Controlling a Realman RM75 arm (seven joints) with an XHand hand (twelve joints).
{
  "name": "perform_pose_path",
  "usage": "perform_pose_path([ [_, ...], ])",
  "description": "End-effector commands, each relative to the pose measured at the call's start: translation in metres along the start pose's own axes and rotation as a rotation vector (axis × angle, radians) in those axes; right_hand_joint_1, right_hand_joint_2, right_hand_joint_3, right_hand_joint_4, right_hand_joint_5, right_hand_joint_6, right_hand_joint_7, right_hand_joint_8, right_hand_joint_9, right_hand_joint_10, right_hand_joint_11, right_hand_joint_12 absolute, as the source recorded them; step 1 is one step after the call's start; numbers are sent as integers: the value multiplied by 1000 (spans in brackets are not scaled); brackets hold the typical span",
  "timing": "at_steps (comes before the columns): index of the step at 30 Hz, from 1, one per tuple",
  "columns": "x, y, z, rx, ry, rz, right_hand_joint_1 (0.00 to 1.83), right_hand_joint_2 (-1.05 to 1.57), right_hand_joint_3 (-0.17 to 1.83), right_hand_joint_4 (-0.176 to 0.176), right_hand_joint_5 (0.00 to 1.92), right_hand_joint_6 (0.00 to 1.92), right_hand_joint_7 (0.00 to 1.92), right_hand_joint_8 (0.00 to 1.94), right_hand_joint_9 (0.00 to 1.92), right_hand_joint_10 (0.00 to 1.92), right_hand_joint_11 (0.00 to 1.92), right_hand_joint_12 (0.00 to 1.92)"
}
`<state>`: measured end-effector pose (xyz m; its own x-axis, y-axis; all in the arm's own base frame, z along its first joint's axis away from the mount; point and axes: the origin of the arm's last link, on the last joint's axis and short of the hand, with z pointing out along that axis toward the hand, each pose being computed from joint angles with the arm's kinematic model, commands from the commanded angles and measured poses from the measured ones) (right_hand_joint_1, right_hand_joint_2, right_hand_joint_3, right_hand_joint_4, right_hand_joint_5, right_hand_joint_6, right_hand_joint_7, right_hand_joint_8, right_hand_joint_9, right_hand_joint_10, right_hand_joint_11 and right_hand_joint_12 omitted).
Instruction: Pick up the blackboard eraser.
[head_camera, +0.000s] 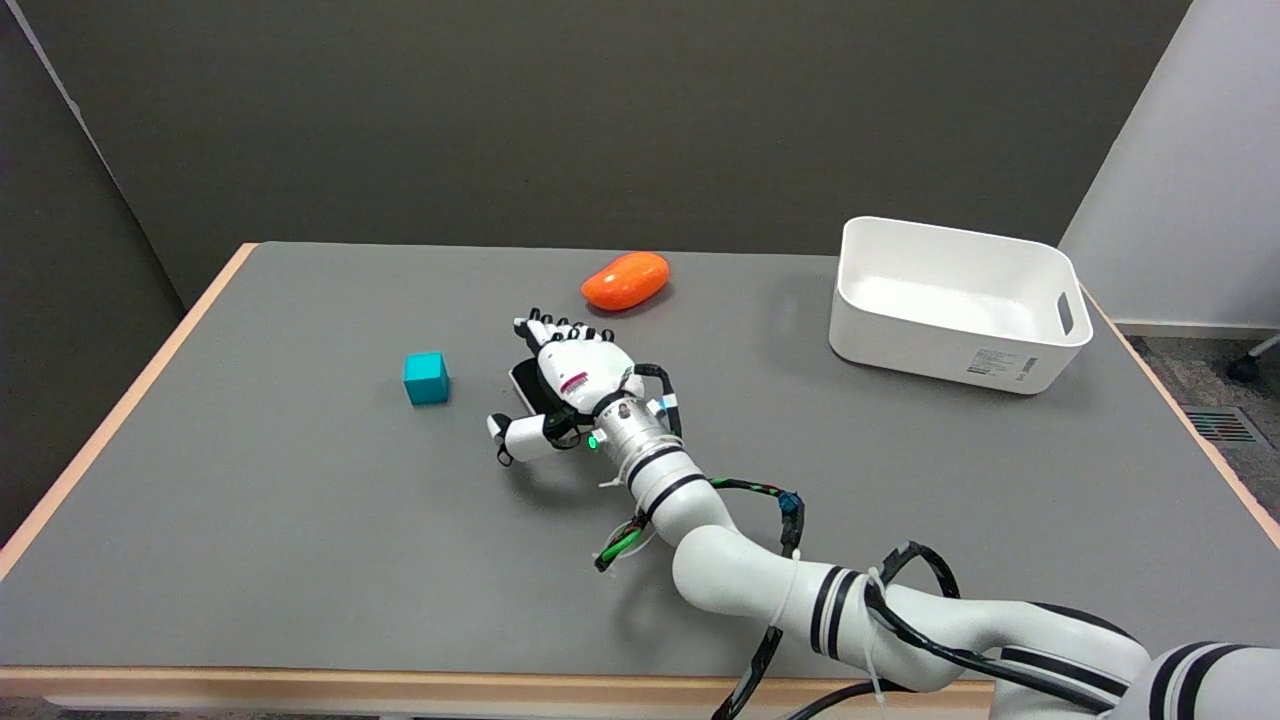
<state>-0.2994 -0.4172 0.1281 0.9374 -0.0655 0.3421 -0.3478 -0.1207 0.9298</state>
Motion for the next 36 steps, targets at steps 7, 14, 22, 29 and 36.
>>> perform_pose_path([
  [7,-5,5,3,-17,-34,18,657,683,839,-176,47,330,193,557,205,999,167,1437],
  [14,2,8,1,-31,3,24,669,684,844,-176,47,329,196,559,207,1001,170,1439],
  [22,22,12,-4,-52,104,21,669,686,842,-176,37,326,187,554,205,1000,174,1442],
  [29,19,20,-13,-83,118,29,670,686,844,-176,39,326,187,555,208,1004,188,1459],
  [36,4,31,-19,-121,72,36,672,684,845,-176,40,327,188,556,210,1006,196,1468],
])
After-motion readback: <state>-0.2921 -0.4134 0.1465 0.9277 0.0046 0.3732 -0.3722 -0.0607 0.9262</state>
